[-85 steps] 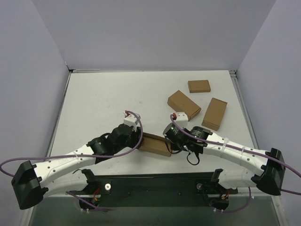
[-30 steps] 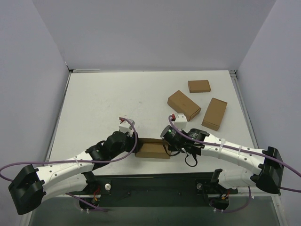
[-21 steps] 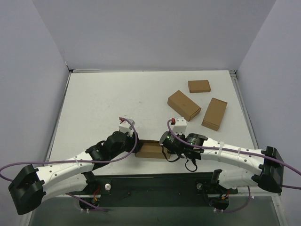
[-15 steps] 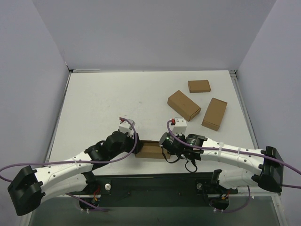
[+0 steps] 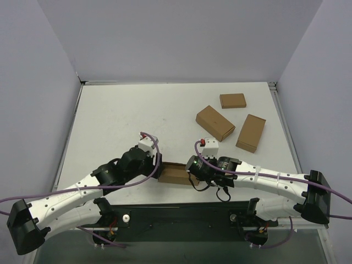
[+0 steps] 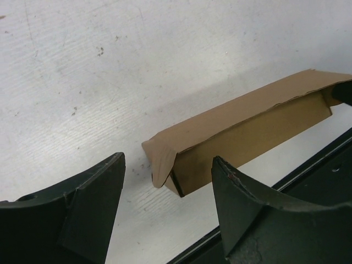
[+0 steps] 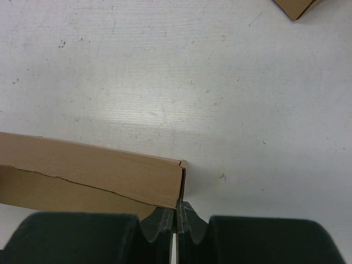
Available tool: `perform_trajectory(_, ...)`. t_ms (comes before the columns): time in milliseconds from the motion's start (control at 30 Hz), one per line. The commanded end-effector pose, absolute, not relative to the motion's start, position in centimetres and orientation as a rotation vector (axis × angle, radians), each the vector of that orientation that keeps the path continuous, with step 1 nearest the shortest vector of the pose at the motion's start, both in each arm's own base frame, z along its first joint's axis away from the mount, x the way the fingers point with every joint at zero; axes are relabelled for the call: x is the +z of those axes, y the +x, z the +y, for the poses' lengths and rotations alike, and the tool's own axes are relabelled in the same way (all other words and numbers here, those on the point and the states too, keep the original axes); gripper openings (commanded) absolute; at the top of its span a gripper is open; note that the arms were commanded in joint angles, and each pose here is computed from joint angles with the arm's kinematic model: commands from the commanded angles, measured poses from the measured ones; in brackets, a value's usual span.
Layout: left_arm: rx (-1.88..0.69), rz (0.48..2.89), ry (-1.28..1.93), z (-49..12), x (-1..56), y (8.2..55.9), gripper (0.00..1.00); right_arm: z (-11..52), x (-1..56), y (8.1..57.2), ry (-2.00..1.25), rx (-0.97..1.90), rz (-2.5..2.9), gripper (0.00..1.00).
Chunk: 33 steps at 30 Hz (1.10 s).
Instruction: Fold the paper box
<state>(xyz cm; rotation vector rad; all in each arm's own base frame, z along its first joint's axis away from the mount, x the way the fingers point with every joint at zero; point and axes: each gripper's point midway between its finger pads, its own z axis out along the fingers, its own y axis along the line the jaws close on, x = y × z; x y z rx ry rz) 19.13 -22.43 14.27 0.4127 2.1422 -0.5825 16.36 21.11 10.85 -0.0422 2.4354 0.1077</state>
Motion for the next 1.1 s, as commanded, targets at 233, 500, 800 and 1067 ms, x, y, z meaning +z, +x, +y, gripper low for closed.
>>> perform_trajectory(233,-0.511,2.215,0.415,-20.7,14.1,18.1,0.71,19.1,9.6,15.1,-0.086,-0.016,2.497,0.0)
perform_trajectory(500,-0.526,2.184,0.466,-21.8,14.1,18.6,0.51,19.3,9.7,15.2,-0.09,-0.015,2.496,0.0)
perform_trajectory(800,-0.543,2.181,0.498,-22.7,14.5,18.8,0.15,19.3,9.6,15.4,-0.102,-0.037,2.494,0.0)
perform_trajectory(1067,-0.599,2.256,0.41,-23.7,15.8,18.8,0.0,19.1,9.1,15.3,-0.124,-0.091,2.493,0.0)
